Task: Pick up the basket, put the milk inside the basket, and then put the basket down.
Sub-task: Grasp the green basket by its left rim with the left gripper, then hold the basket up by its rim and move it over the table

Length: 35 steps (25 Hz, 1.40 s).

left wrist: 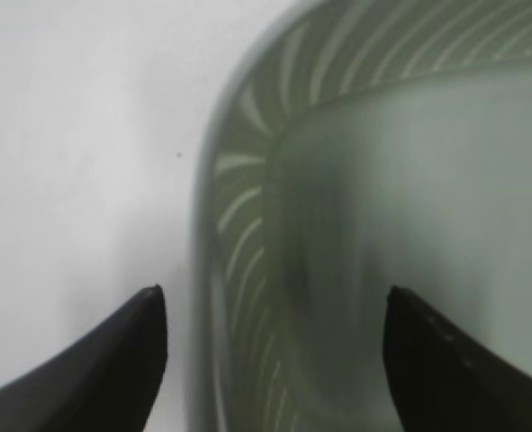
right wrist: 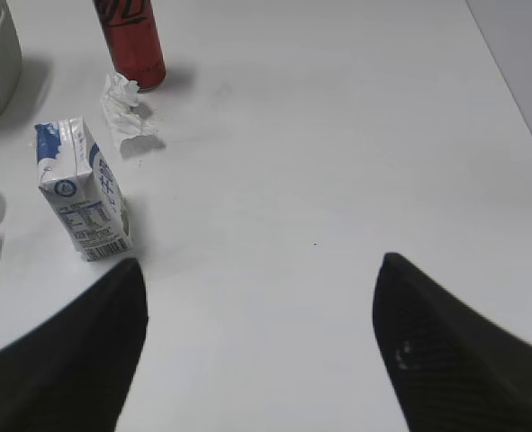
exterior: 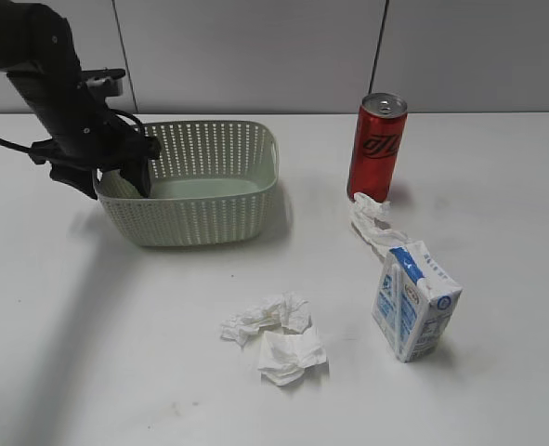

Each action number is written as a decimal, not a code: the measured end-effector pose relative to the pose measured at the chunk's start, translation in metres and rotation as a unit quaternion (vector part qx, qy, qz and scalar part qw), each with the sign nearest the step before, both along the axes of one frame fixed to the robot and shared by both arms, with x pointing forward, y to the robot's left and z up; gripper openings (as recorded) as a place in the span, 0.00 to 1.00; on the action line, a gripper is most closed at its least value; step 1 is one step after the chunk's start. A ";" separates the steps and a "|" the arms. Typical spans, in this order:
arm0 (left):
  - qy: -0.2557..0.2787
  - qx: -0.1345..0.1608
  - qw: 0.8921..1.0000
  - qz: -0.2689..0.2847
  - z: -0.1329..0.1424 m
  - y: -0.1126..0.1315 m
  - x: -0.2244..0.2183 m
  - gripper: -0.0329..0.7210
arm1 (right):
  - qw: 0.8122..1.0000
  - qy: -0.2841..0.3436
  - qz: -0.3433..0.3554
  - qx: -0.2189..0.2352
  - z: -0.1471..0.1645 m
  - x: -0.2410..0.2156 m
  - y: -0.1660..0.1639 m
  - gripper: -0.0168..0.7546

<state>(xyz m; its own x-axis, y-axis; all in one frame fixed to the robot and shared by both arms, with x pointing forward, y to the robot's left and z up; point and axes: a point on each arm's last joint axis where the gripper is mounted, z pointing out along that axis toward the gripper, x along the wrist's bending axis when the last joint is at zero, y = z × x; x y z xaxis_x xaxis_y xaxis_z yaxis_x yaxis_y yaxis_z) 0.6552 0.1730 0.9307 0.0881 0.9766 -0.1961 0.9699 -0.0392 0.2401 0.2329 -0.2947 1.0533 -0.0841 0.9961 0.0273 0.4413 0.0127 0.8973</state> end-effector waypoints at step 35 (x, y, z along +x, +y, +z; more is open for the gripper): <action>-0.054 -0.067 0.996 0.016 0.119 0.001 -0.113 0.04 | 1.000 0.001 -0.005 0.006 0.000 0.000 0.000 0.79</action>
